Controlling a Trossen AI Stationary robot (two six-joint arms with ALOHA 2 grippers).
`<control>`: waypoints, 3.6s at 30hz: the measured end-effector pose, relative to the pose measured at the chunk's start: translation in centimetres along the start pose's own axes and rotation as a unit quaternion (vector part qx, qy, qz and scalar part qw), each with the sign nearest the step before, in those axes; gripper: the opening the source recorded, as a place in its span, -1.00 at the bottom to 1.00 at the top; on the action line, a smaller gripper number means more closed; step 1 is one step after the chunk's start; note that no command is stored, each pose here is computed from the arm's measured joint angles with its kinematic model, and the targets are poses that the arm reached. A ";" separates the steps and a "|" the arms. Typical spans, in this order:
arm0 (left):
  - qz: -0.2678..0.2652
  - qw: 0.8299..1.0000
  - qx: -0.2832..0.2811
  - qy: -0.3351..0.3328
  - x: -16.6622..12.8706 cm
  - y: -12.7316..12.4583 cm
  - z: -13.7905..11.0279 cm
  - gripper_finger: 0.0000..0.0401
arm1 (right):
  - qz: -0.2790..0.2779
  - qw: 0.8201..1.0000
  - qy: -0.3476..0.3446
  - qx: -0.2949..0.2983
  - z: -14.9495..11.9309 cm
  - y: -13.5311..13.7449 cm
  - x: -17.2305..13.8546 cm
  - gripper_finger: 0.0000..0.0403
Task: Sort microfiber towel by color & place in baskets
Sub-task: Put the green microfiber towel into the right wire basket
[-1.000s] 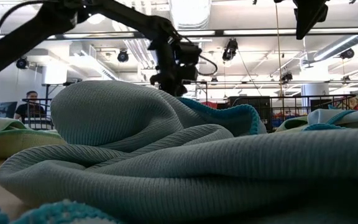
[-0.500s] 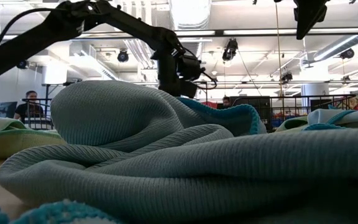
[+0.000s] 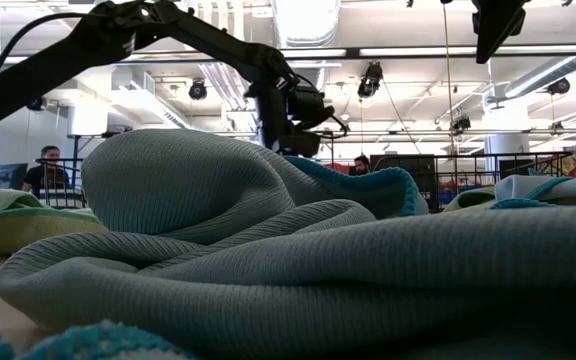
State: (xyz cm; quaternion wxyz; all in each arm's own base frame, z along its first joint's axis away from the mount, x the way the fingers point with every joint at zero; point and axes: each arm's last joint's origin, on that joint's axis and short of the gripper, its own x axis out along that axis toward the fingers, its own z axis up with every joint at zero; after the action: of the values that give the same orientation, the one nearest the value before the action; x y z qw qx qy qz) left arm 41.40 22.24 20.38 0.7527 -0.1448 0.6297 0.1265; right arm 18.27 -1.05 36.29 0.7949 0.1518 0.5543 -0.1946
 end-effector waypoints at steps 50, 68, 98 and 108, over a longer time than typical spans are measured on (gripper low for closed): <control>-0.030 0.932 0.068 -0.355 -16.7 -4.5 2.6 -1.00 | 0.002 1.000 -0.006 -0.030 0.1 0.0 0.0 -0.59; -0.117 0.825 0.093 -0.544 -20.3 -5.5 4.9 -1.00 | 0.001 0.999 -0.007 -0.052 0.2 0.1 0.0 -0.59; -0.219 0.741 0.224 -0.594 -20.3 -6.2 5.9 -1.00 | 0.014 0.997 -0.037 -0.060 0.7 0.4 0.1 -0.59; -0.299 0.724 0.256 -0.567 -16.2 -7.1 7.8 -1.00 | 0.014 0.997 -0.038 -0.060 0.8 0.4 0.2 -0.59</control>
State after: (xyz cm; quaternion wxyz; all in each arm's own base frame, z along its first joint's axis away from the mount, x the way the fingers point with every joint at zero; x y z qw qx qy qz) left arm 48.29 18.45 38.06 0.9766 -0.0287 0.0183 -0.2125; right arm 19.13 -1.11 36.38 0.8257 0.1043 0.5321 -0.1557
